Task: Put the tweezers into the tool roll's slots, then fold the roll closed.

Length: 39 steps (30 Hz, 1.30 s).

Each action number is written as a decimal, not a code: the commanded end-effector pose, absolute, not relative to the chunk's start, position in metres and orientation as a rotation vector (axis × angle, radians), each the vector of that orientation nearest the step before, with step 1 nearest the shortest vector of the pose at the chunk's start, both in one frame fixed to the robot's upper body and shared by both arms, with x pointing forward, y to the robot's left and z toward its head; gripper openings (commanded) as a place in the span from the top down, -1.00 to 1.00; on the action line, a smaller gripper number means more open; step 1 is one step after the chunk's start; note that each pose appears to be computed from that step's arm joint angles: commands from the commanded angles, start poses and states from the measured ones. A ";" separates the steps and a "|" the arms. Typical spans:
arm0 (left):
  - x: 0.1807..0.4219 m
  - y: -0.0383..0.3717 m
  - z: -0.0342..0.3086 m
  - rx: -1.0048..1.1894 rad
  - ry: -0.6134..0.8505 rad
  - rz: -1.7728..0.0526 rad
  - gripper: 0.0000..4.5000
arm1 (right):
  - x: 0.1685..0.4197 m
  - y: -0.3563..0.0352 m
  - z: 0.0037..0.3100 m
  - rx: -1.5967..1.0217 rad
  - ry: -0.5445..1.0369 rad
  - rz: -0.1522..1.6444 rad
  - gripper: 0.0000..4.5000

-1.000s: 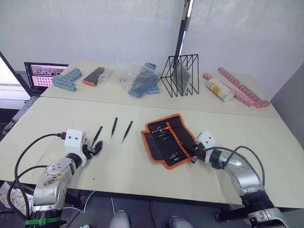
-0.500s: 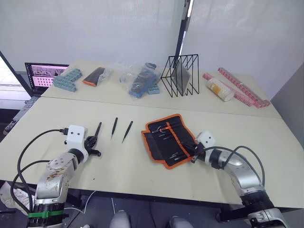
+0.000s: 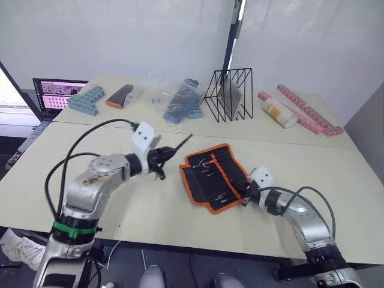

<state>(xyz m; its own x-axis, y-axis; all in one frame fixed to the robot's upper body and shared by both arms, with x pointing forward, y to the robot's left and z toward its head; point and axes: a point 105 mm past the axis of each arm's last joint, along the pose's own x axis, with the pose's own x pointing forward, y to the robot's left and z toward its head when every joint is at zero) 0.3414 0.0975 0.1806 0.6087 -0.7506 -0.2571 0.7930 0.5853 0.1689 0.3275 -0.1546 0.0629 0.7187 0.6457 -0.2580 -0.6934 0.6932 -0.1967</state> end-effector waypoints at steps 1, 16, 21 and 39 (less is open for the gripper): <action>0.339 0.076 0.173 0.400 0.214 -1.030 0.98 | 0.319 -0.167 0.043 -0.258 0.259 0.707 1.00; 0.347 0.035 0.140 0.580 0.384 -1.200 0.98 | 0.312 -0.160 0.045 -0.237 0.239 0.715 1.00; 0.351 0.030 0.135 0.600 0.394 -1.197 0.98 | 0.312 -0.160 0.044 -0.237 0.239 0.708 1.00; 0.349 0.030 0.126 0.635 0.413 -1.213 0.98 | 0.312 -0.162 0.041 -0.240 0.249 0.696 1.00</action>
